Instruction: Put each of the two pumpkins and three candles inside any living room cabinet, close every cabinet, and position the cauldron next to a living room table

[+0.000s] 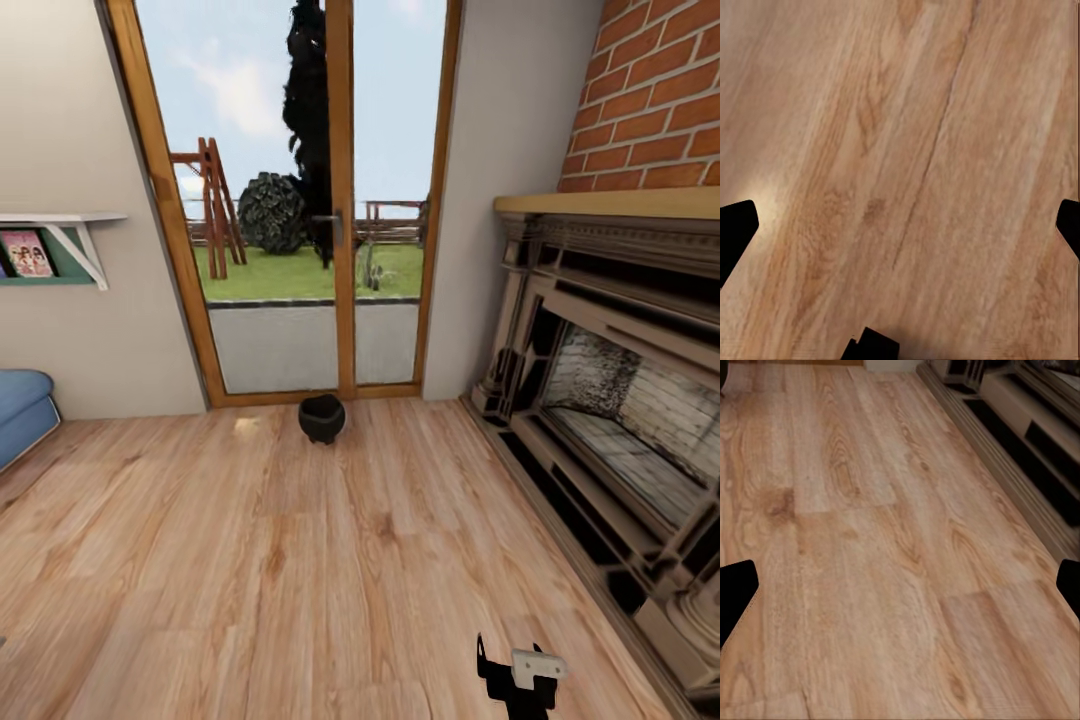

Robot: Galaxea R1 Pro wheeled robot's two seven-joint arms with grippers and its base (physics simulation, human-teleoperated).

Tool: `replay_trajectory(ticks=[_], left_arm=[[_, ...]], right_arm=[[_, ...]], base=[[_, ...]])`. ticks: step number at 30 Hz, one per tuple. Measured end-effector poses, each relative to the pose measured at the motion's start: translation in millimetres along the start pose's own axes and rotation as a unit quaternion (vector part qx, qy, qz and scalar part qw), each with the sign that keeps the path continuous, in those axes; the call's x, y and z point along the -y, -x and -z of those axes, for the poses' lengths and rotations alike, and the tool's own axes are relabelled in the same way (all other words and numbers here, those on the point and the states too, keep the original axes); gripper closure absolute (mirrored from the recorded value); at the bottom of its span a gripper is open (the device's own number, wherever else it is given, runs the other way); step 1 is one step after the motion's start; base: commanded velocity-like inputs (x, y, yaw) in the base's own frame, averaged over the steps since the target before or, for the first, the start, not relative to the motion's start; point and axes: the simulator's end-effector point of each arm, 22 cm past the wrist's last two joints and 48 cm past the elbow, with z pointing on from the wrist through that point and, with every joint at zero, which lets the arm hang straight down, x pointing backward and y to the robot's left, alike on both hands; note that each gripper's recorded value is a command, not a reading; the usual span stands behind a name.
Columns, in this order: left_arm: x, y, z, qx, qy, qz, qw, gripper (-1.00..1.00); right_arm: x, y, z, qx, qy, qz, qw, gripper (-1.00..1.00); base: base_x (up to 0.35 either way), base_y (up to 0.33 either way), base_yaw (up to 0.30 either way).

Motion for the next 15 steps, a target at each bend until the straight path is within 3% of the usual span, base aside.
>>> replay_trajectory(ticks=[11,15], left_arm=[[3,7,0.7,0.008,-0.003,0.002,1.0000,-1.00],[4,9,1.2,0.011,-0.004,0.003,0.9999,-1.00]], right_arm=[[0,8,-0.5,0.008,0.000,-0.002,1.0000,-1.00],[0,11,-0.4,0.011,0.000,-0.002,0.9999,-1.00]], base=[[0.044,0.004,0.000],[0.199,0.000,0.000]])
